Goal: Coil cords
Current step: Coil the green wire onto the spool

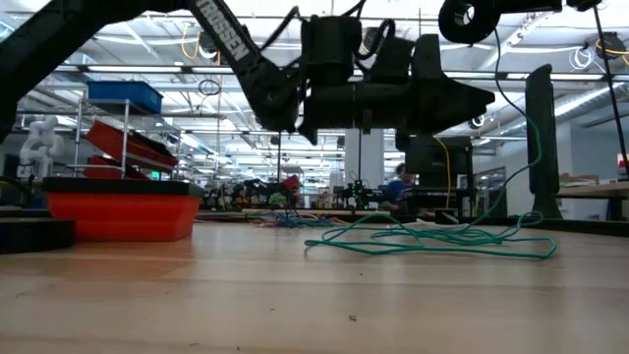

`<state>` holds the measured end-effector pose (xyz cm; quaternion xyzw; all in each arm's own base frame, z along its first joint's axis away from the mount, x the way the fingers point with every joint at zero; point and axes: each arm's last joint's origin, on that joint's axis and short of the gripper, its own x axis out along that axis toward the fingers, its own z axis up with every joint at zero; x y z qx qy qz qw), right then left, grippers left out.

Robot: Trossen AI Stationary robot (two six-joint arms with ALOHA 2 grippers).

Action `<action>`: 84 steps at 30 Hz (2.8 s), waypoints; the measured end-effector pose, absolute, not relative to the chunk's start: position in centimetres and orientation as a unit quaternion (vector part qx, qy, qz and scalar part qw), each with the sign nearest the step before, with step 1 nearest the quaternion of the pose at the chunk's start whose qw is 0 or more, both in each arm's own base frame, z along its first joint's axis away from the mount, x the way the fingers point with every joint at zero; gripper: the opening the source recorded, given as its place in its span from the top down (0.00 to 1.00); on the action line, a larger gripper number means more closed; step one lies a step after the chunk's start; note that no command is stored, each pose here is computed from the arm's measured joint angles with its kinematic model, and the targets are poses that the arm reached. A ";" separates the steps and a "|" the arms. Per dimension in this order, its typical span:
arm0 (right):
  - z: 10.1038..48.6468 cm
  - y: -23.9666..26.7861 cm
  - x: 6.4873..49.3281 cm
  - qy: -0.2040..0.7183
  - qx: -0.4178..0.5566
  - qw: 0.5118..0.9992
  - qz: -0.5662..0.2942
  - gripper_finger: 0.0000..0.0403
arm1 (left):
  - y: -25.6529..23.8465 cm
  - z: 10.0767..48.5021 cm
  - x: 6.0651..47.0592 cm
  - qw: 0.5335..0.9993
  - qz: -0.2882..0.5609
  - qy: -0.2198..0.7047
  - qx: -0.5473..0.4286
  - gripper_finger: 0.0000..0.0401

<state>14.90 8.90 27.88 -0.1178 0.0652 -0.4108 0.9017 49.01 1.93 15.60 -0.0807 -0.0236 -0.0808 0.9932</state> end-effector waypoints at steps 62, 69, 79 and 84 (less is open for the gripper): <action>27.7 9.5 16.4 0.054 -0.114 0.895 -0.428 1.00 | -0.8 13.8 51.1 0.992 -0.034 -0.047 -0.114 0.74; 27.7 9.5 16.4 0.055 -0.115 0.895 -0.427 1.00 | -0.6 13.7 51.1 0.992 -0.033 -0.044 -0.114 0.79; 27.7 9.5 16.4 0.055 -0.115 0.895 -0.427 1.00 | 0.3 13.7 51.1 0.994 -0.035 -0.041 -0.100 0.98; 27.7 9.6 16.4 0.056 -0.113 0.897 -0.424 1.00 | 2.6 13.4 51.1 0.995 -0.013 -0.032 -0.092 0.99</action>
